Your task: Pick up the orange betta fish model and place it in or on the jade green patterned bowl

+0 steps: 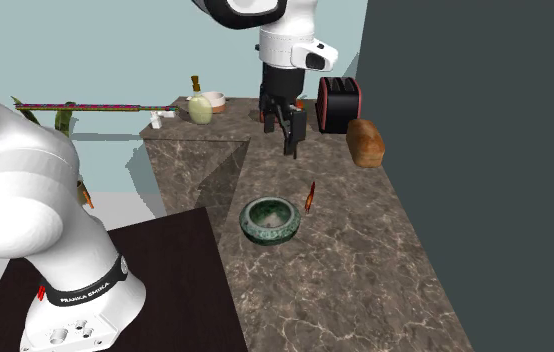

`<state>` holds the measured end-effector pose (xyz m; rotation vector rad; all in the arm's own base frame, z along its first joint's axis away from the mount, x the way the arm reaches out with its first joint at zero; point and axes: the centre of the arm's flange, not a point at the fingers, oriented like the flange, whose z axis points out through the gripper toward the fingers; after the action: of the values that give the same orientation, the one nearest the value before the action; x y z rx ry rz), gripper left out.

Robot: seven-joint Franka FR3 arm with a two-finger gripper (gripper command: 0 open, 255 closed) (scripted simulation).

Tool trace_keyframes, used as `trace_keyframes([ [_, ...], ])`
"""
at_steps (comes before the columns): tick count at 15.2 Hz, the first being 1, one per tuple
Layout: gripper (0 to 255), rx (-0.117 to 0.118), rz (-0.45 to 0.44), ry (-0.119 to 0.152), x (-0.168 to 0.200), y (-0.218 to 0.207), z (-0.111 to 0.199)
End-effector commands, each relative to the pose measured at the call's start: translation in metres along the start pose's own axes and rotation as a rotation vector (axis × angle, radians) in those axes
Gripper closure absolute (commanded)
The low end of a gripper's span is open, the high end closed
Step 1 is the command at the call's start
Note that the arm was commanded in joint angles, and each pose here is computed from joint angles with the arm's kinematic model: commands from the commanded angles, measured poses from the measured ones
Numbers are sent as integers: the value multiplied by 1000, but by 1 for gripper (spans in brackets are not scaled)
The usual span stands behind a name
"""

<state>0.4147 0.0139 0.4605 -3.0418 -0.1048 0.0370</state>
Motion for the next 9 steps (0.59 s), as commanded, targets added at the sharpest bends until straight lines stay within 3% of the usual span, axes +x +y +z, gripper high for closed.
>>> trace_keyframes([
  [1,0,-7,-58,-6,20,-5,20],
  [9,0,-35,-281,-33,91,-30,99],
])
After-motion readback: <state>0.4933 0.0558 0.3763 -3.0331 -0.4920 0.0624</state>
